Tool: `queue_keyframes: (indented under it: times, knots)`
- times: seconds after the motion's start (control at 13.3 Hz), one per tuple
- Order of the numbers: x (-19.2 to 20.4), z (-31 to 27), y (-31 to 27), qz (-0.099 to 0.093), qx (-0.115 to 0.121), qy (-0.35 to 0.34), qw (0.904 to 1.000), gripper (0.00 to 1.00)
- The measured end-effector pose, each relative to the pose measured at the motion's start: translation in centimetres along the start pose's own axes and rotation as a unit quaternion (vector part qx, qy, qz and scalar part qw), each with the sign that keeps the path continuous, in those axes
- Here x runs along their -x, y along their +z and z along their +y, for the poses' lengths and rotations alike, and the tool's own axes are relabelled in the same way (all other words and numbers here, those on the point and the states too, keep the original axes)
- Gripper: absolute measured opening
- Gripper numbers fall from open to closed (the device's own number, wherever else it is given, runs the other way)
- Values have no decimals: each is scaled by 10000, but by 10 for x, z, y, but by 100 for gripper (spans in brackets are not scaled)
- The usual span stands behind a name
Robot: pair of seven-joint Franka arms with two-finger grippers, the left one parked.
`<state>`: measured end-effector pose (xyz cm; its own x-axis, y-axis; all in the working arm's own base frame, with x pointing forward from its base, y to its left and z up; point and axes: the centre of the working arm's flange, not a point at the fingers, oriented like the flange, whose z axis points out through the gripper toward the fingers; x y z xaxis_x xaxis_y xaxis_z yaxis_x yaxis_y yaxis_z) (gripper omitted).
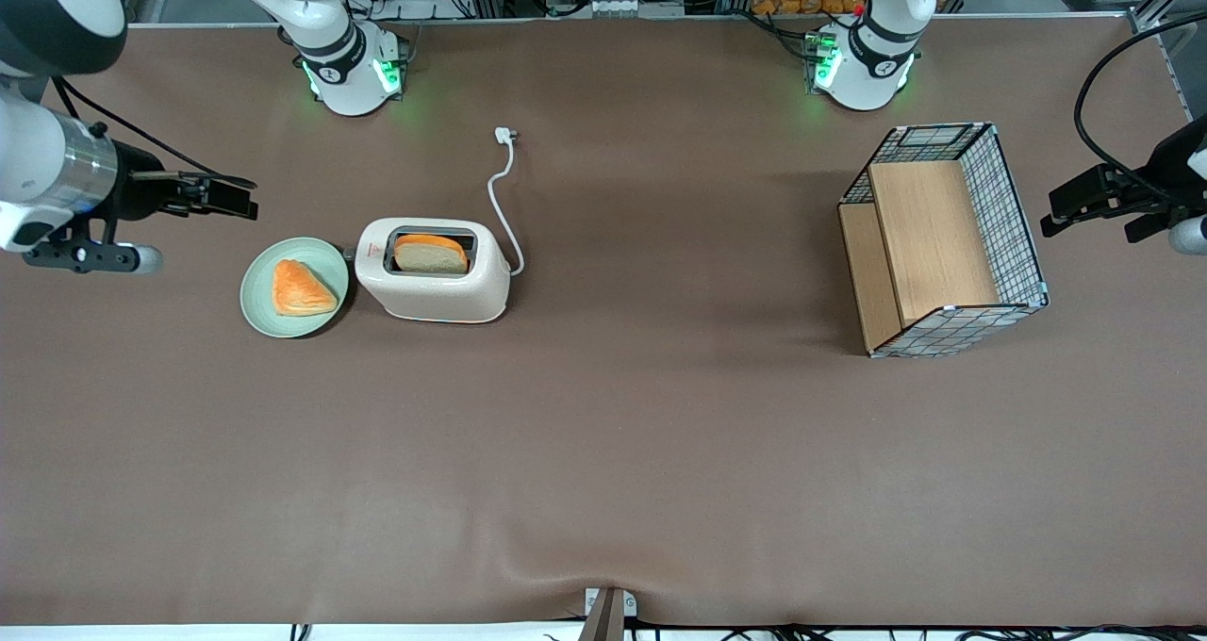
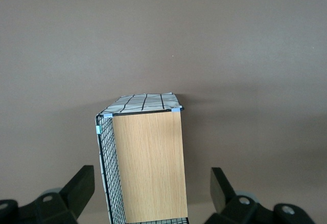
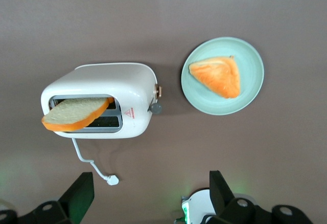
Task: Press toaster button with right arm
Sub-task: 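Move the right gripper over the plate toward the toaster's side lever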
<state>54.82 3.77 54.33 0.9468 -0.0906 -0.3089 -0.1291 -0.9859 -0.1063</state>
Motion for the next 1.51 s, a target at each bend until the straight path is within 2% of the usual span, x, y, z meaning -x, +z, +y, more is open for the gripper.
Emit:
queue_keyframes:
  times: [0.45, 0.68, 0.75, 0.9, 1.05, 1.28, 1.51]
  knots:
    - [-3, 43, 46, -598, -577, 305, 9961, 100]
    - [3, 65, 74, -897, -980, 216, 9909, 100]
    - [4, 76, 86, -1015, -1166, 190, 9878, 91]
    - [7, 87, 108, -1221, -1501, 164, 9810, 64]
    - [8, 86, 120, -1329, -1629, 104, 9776, 41]
    - [1, 85, 139, -1479, -1672, 112, 9747, 5]
    - [-13, 86, 165, -1500, -1671, 157, 9743, 4]
